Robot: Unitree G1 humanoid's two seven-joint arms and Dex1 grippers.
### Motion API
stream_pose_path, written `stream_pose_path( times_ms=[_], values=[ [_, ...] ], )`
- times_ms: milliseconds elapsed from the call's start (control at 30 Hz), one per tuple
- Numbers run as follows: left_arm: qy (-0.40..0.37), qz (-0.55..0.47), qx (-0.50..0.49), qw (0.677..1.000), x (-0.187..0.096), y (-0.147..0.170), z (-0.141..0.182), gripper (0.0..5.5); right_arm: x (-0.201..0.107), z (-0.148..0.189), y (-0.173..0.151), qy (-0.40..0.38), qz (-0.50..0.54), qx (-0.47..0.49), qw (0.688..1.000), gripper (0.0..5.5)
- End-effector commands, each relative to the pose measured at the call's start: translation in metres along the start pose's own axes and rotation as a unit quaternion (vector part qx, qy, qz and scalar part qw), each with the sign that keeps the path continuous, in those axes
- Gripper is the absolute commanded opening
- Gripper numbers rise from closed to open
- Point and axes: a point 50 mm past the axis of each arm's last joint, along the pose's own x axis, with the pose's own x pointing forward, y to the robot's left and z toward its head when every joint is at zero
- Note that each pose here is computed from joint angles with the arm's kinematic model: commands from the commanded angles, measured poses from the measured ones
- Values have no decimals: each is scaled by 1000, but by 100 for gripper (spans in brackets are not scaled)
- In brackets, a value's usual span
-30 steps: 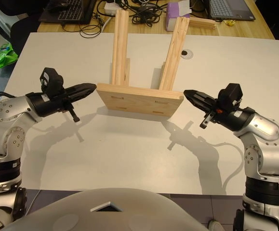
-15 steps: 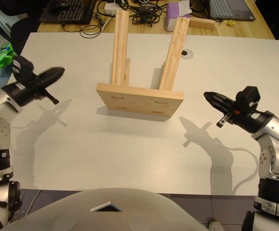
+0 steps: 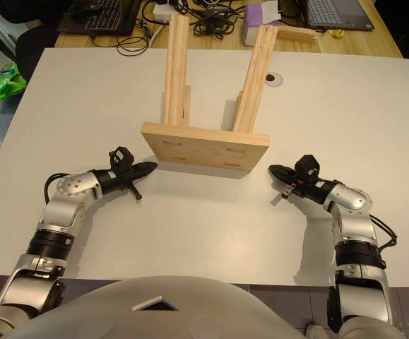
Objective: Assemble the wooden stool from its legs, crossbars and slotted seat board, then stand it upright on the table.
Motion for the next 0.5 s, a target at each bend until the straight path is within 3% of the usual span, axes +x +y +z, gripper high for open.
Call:
stream_pose_path(
  times_ms=[33,267,500],
  values=[
    [16,-5,2,1000,2,1,-2,0,11,2,-1,4,22,-4,1000,1],
    [16,-5,7,1000,5,1,-1,0,26,5,9,9,73,-11,997,1],
    [86,39,61,994,-6,23,-2,0,28,7,10,4,73,-11,997,1]
  ],
)
